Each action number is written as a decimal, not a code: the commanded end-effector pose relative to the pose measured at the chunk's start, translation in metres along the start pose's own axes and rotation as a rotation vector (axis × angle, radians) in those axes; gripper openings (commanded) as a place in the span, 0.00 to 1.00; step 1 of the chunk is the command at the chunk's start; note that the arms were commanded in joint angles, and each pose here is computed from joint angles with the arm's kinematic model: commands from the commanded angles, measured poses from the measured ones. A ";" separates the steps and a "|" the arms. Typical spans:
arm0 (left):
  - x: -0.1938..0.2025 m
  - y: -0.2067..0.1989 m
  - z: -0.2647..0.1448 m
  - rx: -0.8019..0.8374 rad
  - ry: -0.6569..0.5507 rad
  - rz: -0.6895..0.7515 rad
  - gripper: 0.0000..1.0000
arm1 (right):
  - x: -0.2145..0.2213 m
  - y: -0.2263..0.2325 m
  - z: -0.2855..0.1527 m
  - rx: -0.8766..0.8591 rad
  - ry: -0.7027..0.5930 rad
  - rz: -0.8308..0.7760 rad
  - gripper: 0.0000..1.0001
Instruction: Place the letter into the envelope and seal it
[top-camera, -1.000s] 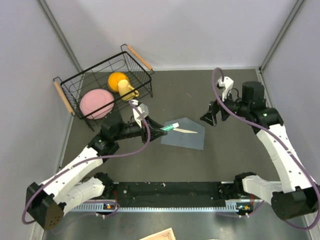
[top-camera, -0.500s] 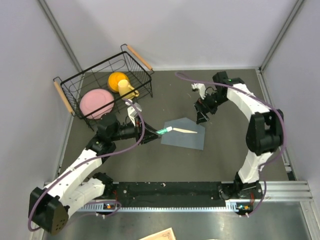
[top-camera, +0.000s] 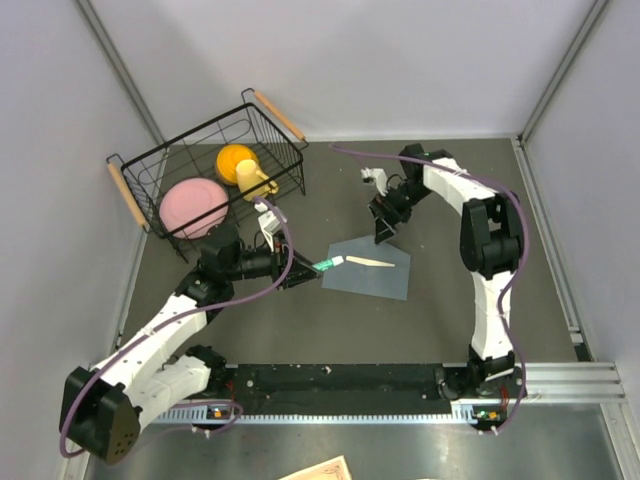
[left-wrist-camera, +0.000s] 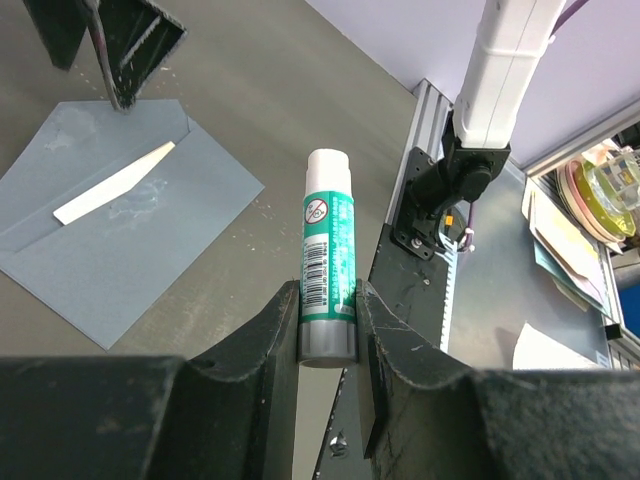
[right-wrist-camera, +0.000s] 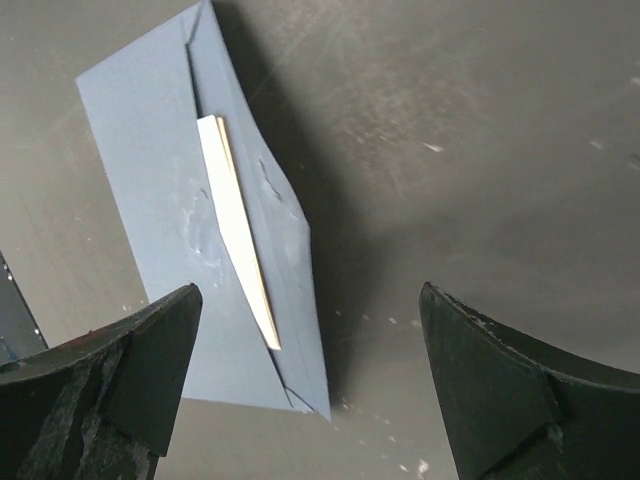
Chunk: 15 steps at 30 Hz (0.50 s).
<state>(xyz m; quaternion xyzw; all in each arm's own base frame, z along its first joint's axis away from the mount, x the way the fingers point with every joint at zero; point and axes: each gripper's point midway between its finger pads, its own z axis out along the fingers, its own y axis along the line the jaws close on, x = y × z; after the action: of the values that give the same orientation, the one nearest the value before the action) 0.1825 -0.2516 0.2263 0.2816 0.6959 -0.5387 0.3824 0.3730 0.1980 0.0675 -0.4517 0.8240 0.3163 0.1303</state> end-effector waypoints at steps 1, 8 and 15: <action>-0.014 0.000 -0.001 -0.009 -0.043 0.038 0.00 | -0.012 0.024 0.019 -0.077 0.002 -0.054 0.89; -0.011 0.004 -0.006 -0.032 -0.062 -0.002 0.00 | 0.009 0.034 0.026 -0.121 0.042 -0.058 0.73; -0.014 0.009 -0.008 -0.056 -0.064 -0.002 0.00 | 0.009 0.045 0.019 -0.131 0.025 -0.079 0.26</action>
<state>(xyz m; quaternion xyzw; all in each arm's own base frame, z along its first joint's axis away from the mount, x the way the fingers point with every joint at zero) 0.1913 -0.2436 0.2218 0.2515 0.7097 -0.5315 0.3881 0.3282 0.2155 0.0402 -0.4779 0.8047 0.3460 0.0662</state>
